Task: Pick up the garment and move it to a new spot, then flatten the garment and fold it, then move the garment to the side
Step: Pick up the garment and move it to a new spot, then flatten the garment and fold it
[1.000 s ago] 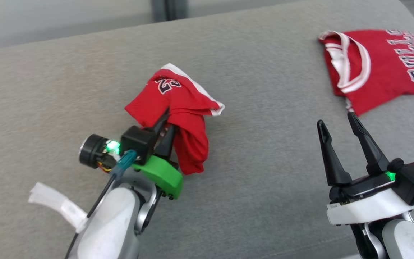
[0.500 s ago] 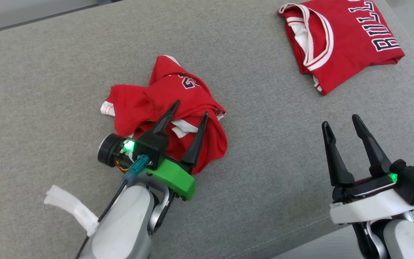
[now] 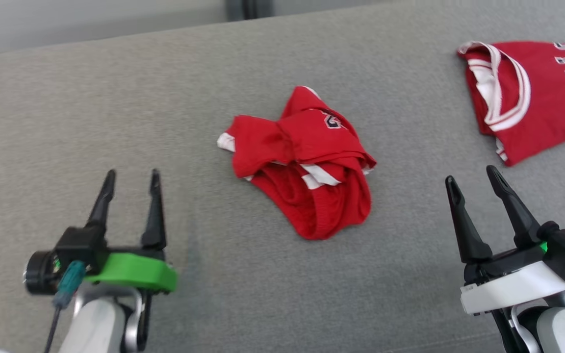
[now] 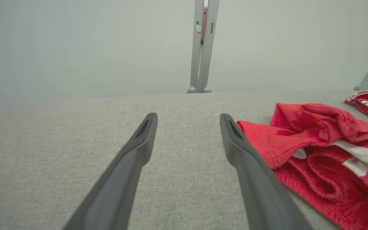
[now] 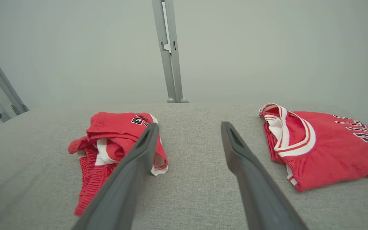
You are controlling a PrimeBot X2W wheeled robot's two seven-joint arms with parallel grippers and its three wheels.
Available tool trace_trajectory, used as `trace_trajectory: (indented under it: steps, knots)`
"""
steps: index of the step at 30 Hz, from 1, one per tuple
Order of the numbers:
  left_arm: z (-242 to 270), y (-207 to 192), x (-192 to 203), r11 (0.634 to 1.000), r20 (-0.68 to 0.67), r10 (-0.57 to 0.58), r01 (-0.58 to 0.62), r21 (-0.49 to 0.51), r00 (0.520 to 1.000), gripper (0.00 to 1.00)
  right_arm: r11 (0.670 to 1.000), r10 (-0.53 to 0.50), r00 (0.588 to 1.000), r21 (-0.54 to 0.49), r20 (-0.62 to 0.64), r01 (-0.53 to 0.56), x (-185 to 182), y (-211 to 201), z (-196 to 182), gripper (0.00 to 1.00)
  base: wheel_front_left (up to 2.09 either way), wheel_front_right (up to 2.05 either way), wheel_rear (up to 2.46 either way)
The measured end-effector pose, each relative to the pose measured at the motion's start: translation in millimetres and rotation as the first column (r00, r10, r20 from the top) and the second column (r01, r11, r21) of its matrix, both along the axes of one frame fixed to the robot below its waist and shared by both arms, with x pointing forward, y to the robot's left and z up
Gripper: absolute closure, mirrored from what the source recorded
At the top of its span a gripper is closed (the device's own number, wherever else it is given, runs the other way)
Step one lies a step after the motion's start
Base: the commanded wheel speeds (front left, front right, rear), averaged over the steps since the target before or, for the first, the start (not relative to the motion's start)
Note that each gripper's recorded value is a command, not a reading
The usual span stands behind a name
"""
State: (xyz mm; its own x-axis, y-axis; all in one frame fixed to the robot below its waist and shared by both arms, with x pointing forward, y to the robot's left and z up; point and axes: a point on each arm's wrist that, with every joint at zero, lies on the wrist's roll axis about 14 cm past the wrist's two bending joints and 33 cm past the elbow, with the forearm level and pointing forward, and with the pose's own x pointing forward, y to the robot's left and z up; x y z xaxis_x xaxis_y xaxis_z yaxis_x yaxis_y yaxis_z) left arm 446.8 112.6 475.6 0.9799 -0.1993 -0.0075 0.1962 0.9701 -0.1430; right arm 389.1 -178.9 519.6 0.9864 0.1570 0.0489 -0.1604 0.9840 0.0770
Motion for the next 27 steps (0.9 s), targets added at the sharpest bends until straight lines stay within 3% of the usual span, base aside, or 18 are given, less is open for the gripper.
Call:
trace_trajectory:
  steps: [3,7,15,27]
  knots:
    - [4.1,34.1,-16.7,0.996,0.007,0.083,-0.083,0.031,0.997,0.00,0.999,0.036,0.999,0.008,0.007,-0.036,-0.4,11.8,3.5,0.00,0.00,0.00,0.00]
    - [16.6,51.2,-40.2,0.992,0.037,0.120,-0.122,0.039,0.992,0.00,0.998,0.061,0.998,0.017,0.015,-0.061,-6.9,19.9,9.6,0.00,0.00,0.00,0.00]
    - [33.0,50.1,-73.1,0.991,0.069,0.128,-0.130,0.027,0.989,0.00,0.998,0.061,0.998,0.021,0.010,-0.061,-31.1,20.6,12.3,0.00,0.00,0.00,0.00]
    - [36.6,44.6,-90.3,0.993,0.074,0.112,-0.115,0.032,0.991,0.00,0.999,0.038,0.999,0.012,0.034,-0.039,-51.6,14.1,24.5,0.00,0.00,0.00,0.00]
